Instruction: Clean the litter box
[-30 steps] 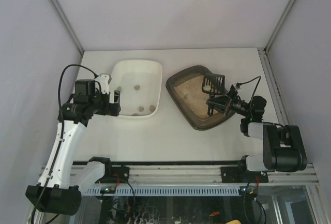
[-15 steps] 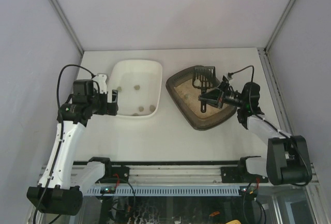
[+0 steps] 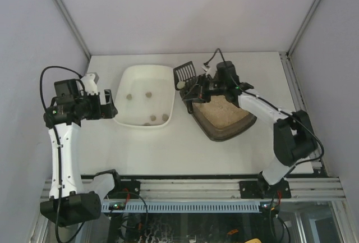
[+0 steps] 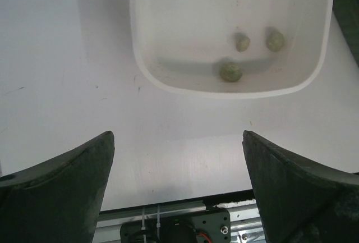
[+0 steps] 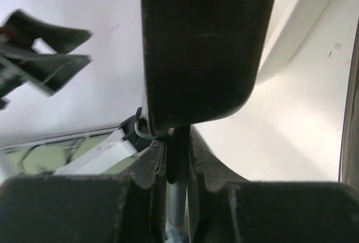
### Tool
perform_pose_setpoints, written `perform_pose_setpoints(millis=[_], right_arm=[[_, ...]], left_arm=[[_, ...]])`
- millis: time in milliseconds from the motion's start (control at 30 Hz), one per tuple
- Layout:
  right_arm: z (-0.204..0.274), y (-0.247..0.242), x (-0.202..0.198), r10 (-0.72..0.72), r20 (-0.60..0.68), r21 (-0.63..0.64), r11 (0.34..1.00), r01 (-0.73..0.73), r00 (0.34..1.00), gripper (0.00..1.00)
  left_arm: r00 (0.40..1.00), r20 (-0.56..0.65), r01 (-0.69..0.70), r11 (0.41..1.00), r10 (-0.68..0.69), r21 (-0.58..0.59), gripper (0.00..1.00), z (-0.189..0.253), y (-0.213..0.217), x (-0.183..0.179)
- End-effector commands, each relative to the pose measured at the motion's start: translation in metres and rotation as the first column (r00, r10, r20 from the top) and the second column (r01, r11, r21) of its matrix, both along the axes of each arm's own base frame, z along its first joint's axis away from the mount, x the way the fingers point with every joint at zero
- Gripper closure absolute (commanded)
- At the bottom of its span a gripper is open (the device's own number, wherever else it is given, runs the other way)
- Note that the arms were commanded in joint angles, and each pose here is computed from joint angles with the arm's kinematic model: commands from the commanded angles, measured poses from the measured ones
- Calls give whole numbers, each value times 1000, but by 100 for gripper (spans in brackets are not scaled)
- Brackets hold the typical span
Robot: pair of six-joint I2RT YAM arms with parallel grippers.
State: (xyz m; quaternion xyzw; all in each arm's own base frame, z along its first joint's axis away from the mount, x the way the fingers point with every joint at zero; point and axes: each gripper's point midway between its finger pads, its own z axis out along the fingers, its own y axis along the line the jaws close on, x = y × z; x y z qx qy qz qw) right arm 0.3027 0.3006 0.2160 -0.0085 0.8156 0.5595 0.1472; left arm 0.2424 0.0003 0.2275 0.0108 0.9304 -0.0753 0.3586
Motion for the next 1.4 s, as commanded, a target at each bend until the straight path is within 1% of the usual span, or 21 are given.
perform_pose_setpoints(millis=[0, 33, 100, 133, 200, 300, 400, 533, 633, 700, 767, 833, 933, 1033, 1067, 1100, 1167, 1233, 1267, 1333, 1367], right_arm=[[-8, 32, 23, 40, 152, -217, 976, -7, 988, 100], [-23, 42, 26, 55, 162, -303, 953, -4, 985, 100], [-33, 55, 31, 107, 216, -459, 888, 4, 971, 100], [-31, 60, 33, 153, 256, -540, 841, 10, 954, 100], [-43, 69, 33, 225, 293, -673, 739, 33, 929, 100], [-57, 80, 33, 312, 329, -800, 594, 87, 892, 100], [-64, 86, 37, 377, 376, -867, 466, 178, 846, 100], [-72, 93, 44, 470, 425, -899, 321, 299, 773, 100], [-76, 100, 45, 532, 447, -895, 258, 364, 719, 100], [-75, 102, 47, 551, 459, -887, 242, 393, 697, 100], [-72, 104, 48, 573, 470, -879, 237, 413, 671, 100], [-65, 107, 49, 582, 485, -870, 247, 426, 653, 100], [-51, 105, 45, 545, 506, -862, 296, 411, 669, 100], [-18, 93, 31, 471, 549, -831, 393, 393, 690, 100], [-7, 85, 24, 453, 567, -815, 427, 391, 688, 100], [16, 73, 18, 411, 606, -780, 476, 407, 681, 100], [40, 45, 9, 330, 638, -734, 534, 420, 696, 100], [57, 13, 1, 219, 642, -685, 595, 421, 735, 100], [56, -5, -3, 154, 630, -660, 623, 420, 761, 100], [68, -37, -11, 23, 623, -567, 702, 431, 782, 100], [73, -52, -14, -46, 612, -514, 735, 442, 789, 100]], left_arm=[[999, 48, 18, 998, -16, -52, 0, 29, 9, 3], [999, 43, 15, 998, -13, -66, 0, 29, 10, 2], [1000, 30, 2, 996, 1, -91, 0, 28, 15, 2], [1000, 24, -2, 995, 4, -100, 0, 27, 16, 1], [1000, 17, -10, 994, 12, -106, 0, 25, 18, 1], [1000, 17, -17, 995, 19, -101, 0, 23, 20, 0], [999, 15, -33, 995, 34, -90, 0, 21, 23, 0], [997, 14, -69, 996, 70, -58, 0, 18, 31, 1], [995, 9, -104, 994, 104, -32, 0, 14, 38, 0], [992, 9, -122, 992, 122, -20, 0, 13, 42, 0], [991, 19, -135, 991, 135, -11, 0, 14, 43, -1], [990, 26, -138, 990, 139, -11, 0, 14, 43, -1], [990, 31, -136, 990, 137, -41, 0, 15, 38, -1], [994, 24, -107, 990, 110, -96, 0, 18, 21, 4], [996, 18, -87, 992, 89, -91, 0, 19, 13, 7], [998, 20, -63, 995, 65, -79, 0, 22, 2, 11], [998, 58, -37, 999, 39, -38, 0, 31, -19, 23], [989, 129, -64, 996, 70, -55, 0, 49, -43, 36], [982, 165, -73, 992, 90, -106, 0, 61, -58, 42], [972, 210, -57, 973, 105, -224, 0, 80, -88, 52], [968, 234, -16, 958, 86, -288, 0, 88, -106, 56]])
